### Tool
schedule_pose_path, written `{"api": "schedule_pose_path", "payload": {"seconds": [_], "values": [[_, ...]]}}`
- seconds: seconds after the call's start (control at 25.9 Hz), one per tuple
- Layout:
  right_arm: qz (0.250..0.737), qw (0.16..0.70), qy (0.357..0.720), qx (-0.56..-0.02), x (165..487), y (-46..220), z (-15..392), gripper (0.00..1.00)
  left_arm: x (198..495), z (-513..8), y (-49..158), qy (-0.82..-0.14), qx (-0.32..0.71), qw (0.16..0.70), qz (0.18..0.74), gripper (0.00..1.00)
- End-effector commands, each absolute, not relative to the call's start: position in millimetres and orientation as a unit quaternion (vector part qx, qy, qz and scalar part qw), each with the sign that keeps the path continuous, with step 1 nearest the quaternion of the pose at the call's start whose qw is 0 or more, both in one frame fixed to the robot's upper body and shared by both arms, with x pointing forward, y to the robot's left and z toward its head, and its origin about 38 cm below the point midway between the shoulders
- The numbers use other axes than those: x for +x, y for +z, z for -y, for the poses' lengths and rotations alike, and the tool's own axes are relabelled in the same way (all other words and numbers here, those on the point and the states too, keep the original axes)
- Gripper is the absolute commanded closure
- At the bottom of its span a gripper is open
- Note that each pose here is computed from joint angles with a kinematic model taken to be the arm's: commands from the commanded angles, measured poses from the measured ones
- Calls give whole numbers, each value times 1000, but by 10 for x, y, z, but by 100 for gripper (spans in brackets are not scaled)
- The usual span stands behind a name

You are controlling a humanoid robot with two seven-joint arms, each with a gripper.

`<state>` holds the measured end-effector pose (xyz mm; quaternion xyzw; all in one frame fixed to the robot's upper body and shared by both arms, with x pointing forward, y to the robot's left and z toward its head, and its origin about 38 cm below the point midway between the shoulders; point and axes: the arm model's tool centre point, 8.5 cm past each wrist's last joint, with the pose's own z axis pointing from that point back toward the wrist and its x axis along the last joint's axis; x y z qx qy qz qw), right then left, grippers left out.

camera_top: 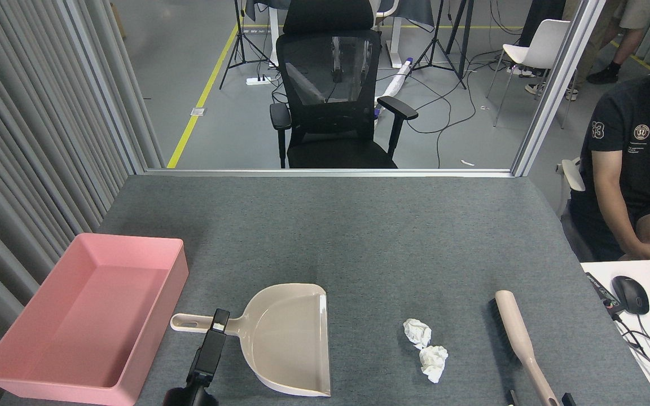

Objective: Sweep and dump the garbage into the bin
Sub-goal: 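Grasp the beige-handled brush with the right gripper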

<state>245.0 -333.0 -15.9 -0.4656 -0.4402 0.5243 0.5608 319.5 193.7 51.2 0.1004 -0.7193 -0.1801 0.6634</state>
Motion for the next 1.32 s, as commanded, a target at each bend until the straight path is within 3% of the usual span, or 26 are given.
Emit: {"api": "schedule_pose_path", "payload": {"seconds": [0.0,0.39,0.85,0.93,1.28], "values": [[438,561,527,-464,2467,-179,3314,1,3186,-1934,490,-181,99,661,721,1],[426,564,526,-473,2488,-174,3351,2,3180,-1936,455,-182,97,662,721,1],[422,563,529,-475,2477,-180,3361,19,3179,-1936,444,-183,98,663,719,1],[422,563,530,-474,2471,-182,3365,27,3179,-1942,439,-183,98,663,719,1],[422,558,537,-471,2471,-185,3365,30,3180,-1946,444,-184,100,663,719,1]]}}
